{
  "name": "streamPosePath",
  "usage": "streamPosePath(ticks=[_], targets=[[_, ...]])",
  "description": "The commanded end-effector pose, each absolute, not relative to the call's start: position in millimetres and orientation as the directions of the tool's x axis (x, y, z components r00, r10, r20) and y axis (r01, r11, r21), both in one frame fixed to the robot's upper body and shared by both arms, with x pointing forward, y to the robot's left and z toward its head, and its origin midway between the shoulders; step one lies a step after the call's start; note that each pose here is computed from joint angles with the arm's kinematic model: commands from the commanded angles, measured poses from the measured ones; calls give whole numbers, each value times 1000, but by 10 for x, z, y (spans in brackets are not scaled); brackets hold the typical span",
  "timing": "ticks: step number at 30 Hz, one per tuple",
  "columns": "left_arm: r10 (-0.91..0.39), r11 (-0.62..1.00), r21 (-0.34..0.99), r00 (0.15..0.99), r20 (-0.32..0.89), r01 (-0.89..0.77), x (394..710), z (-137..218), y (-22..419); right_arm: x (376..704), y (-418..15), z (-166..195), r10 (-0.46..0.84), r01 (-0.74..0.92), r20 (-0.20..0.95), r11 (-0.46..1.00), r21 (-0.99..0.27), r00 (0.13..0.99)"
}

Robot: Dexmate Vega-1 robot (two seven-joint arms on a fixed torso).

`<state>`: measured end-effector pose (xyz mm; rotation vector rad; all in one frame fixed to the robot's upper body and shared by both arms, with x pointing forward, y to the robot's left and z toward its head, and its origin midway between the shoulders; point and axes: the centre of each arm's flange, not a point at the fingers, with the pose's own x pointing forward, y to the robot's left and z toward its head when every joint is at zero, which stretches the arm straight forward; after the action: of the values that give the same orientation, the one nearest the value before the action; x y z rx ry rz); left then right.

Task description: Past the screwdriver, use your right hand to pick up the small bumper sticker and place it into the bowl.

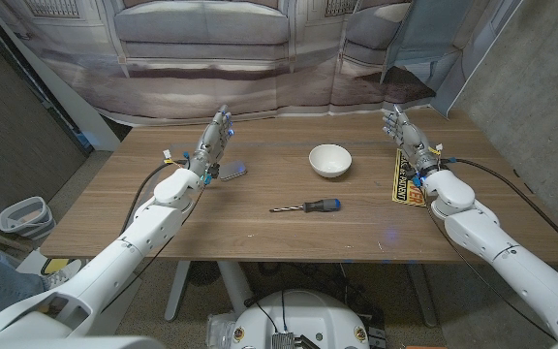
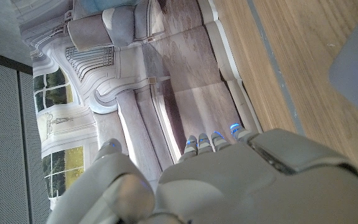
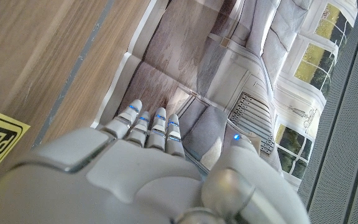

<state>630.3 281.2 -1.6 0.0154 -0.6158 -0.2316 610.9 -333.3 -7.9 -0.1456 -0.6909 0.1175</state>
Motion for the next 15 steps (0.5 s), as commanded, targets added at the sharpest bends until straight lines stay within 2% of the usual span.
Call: streamPosePath(ticks=[1, 15], targets=[[-222, 974, 92, 790, 572, 207, 6246, -6, 2780, 6009, -3442, -117, 151, -39, 640, 982, -185, 753], [-219, 975, 100, 794, 567, 198, 6166, -25, 2756, 5924, -3582, -151, 147, -18, 644, 979, -202, 751]])
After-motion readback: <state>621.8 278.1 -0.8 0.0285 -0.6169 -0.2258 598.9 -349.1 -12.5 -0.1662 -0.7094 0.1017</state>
